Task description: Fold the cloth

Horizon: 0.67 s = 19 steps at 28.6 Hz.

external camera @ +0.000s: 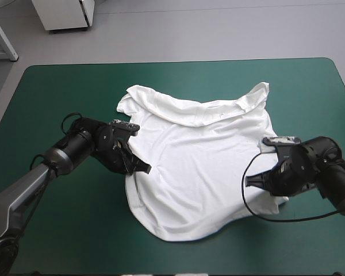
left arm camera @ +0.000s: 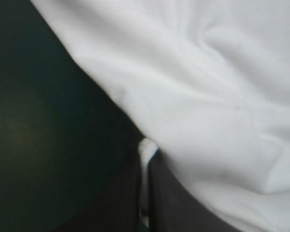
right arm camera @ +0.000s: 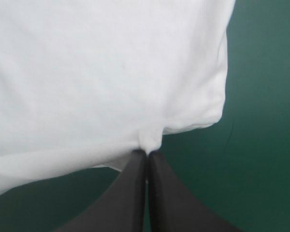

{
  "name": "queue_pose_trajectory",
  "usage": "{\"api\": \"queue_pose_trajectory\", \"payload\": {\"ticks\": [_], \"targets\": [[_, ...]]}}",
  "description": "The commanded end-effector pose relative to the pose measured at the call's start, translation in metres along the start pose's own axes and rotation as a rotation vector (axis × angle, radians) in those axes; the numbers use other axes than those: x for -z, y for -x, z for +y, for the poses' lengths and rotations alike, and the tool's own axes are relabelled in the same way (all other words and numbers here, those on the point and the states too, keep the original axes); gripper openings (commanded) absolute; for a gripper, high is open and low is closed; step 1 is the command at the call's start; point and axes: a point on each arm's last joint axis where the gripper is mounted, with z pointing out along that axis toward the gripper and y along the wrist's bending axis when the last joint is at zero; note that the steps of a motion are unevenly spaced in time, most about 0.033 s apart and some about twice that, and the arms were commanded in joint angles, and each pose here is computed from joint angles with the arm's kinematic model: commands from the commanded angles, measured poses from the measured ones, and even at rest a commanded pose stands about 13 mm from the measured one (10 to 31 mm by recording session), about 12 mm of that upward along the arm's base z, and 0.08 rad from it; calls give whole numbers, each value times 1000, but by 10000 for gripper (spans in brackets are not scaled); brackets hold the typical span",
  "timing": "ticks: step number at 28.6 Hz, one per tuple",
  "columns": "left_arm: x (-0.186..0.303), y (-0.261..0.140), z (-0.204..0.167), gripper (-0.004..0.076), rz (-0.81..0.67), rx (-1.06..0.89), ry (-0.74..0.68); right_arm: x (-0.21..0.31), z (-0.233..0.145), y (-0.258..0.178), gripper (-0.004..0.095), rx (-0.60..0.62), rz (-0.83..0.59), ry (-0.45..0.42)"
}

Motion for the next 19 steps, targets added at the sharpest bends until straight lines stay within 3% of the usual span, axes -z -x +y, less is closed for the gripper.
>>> {"api": "queue_pose_trajectory", "payload": {"ticks": [1, 10, 15, 19], "targets": [[73, 15, -8, -22, -203, -41, 7, 61, 3, 20, -17, 25, -204, 47], [237, 32, -21, -22, -710, -102, 45, 189, -5, 40, -17, 116, -674, 15], [317, 16, -28, -22, -1017, -149, 47, 253, -15, 36, -17, 164, -913, -52], [355, -2, -30, -22, -1159, -180, 59, 289, -17, 34, -17, 194, -1050, -66]]}}
